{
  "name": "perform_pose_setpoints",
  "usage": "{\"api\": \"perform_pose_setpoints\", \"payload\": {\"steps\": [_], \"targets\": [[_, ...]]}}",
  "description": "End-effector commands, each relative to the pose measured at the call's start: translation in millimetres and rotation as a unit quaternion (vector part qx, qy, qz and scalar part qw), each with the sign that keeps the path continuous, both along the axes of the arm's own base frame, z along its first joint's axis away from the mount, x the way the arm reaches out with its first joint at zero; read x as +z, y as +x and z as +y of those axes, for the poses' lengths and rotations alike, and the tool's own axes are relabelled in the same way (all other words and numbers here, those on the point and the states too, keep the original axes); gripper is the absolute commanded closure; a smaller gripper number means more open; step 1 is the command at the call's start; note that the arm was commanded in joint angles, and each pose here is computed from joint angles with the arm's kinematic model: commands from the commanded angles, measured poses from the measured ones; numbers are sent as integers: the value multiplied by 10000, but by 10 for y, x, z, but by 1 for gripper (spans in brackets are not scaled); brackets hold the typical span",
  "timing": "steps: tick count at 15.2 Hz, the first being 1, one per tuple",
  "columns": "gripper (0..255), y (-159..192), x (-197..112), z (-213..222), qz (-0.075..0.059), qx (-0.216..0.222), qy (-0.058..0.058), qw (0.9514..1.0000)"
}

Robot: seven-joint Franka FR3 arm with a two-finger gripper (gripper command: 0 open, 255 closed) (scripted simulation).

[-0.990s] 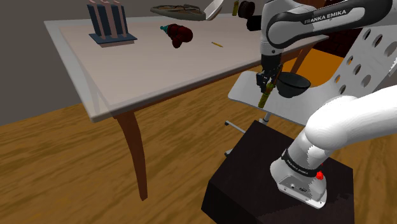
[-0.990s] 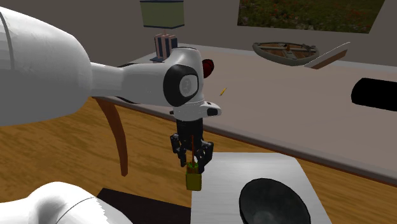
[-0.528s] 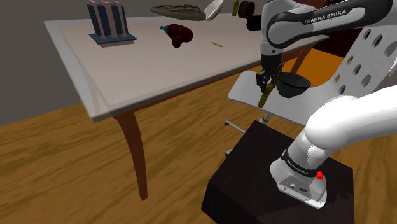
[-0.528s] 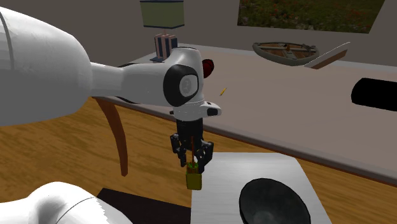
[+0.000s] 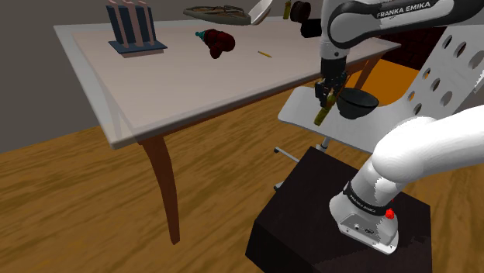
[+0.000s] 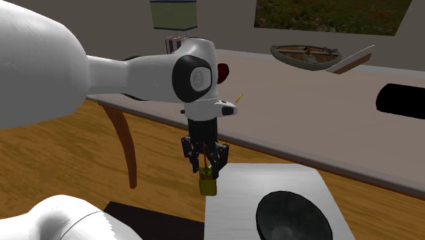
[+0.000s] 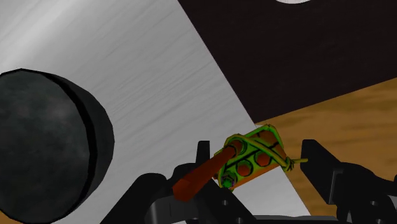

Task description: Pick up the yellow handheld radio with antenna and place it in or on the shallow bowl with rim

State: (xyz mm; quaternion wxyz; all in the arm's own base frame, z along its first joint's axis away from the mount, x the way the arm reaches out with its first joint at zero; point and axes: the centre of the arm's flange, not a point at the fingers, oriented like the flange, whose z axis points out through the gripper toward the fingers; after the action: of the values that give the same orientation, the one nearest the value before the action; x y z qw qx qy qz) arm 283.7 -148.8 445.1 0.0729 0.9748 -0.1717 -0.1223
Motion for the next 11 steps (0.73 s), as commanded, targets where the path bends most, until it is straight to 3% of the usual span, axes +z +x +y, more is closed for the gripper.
{"api": "perform_pose_setpoints", "payload": {"steps": [1, 11], "targets": [[255, -6, 104, -5, 2, -1, 0, 10000], [255, -6, 632, -5, 2, -1, 0, 10000]]}}
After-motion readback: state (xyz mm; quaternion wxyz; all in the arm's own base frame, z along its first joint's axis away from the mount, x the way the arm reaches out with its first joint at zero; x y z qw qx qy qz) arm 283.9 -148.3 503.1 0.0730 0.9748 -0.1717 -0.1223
